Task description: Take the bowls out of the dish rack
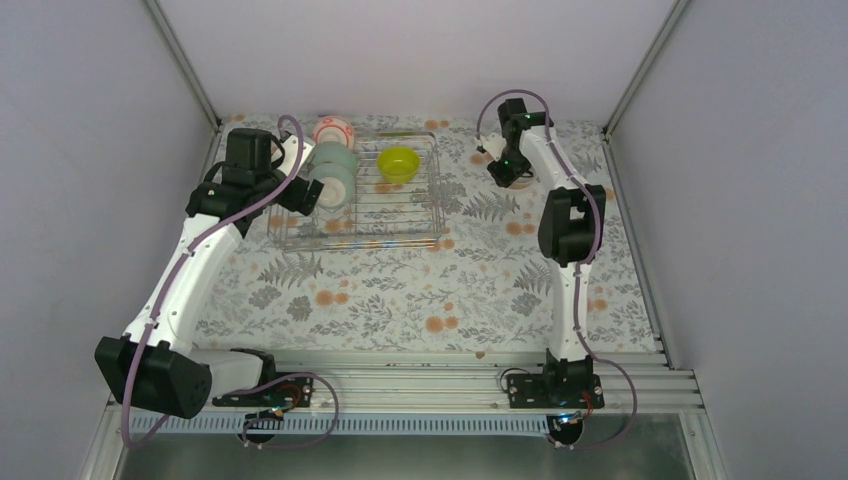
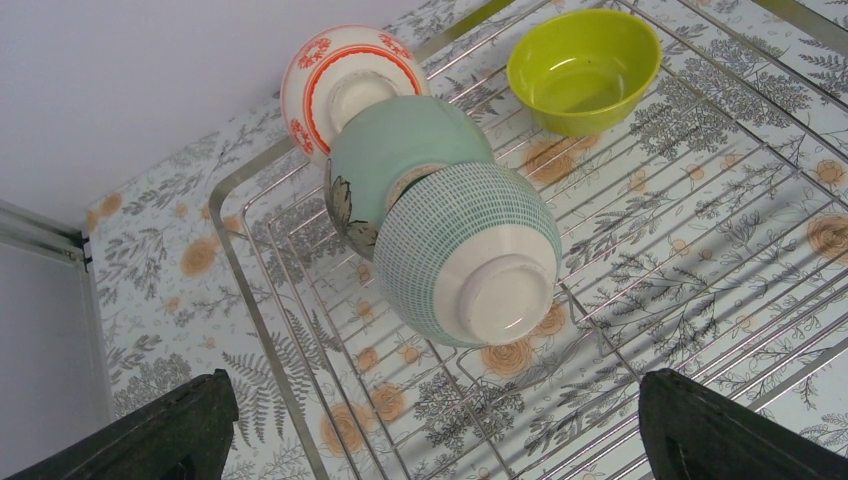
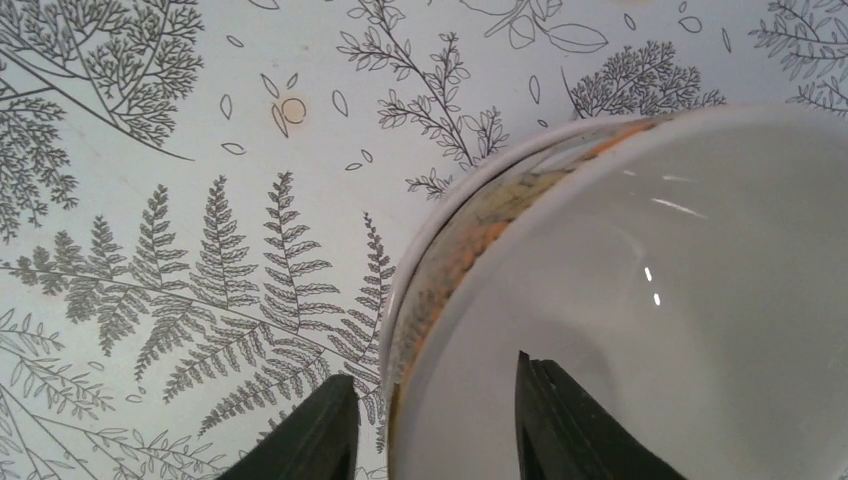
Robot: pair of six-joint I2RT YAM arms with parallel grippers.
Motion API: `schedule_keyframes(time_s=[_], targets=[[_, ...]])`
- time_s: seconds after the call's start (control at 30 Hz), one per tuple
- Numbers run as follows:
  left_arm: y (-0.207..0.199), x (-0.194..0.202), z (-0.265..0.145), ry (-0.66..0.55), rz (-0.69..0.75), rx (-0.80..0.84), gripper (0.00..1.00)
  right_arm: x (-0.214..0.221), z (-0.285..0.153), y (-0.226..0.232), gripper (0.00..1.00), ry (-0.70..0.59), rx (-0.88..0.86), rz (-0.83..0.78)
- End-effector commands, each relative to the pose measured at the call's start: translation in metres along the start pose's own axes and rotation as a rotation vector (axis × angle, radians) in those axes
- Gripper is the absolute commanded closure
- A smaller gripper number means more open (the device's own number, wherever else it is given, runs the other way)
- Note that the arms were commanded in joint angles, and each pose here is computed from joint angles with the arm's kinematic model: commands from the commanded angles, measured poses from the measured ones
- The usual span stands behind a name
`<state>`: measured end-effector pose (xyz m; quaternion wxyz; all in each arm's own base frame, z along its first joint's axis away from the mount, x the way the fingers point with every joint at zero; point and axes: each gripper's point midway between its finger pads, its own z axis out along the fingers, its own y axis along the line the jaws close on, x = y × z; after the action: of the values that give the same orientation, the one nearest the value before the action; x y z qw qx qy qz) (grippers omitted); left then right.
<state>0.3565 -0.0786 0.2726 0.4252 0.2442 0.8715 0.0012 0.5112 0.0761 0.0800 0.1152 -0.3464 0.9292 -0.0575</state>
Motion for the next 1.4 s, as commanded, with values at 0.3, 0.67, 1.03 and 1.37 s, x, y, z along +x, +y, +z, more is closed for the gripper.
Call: schedule_keyframes(time_s=[0.3,0.67,1.03,1.37], targets=[[0.001,-0.007,-0.009,-0.037,0.001,0.0,0.0,-0.023,-0.072,0.006,0.72,-0.136,0.04,0.001],[0.001,-0.006,-0.013,-0.036,0.005,-0.006,0.0,-0.016,-0.061,0.009,0.93,-0.118,0.035,0.017],[0.003,-0.008,-0.015,-0.038,0.008,-0.013,0.0,-0.011,-0.026,0.018,0.96,-0.086,0.003,0.023],[0.003,-0.009,-0.015,-0.04,0.003,-0.012,0.0,-0.02,-0.031,0.015,0.96,-0.118,0.002,0.022]])
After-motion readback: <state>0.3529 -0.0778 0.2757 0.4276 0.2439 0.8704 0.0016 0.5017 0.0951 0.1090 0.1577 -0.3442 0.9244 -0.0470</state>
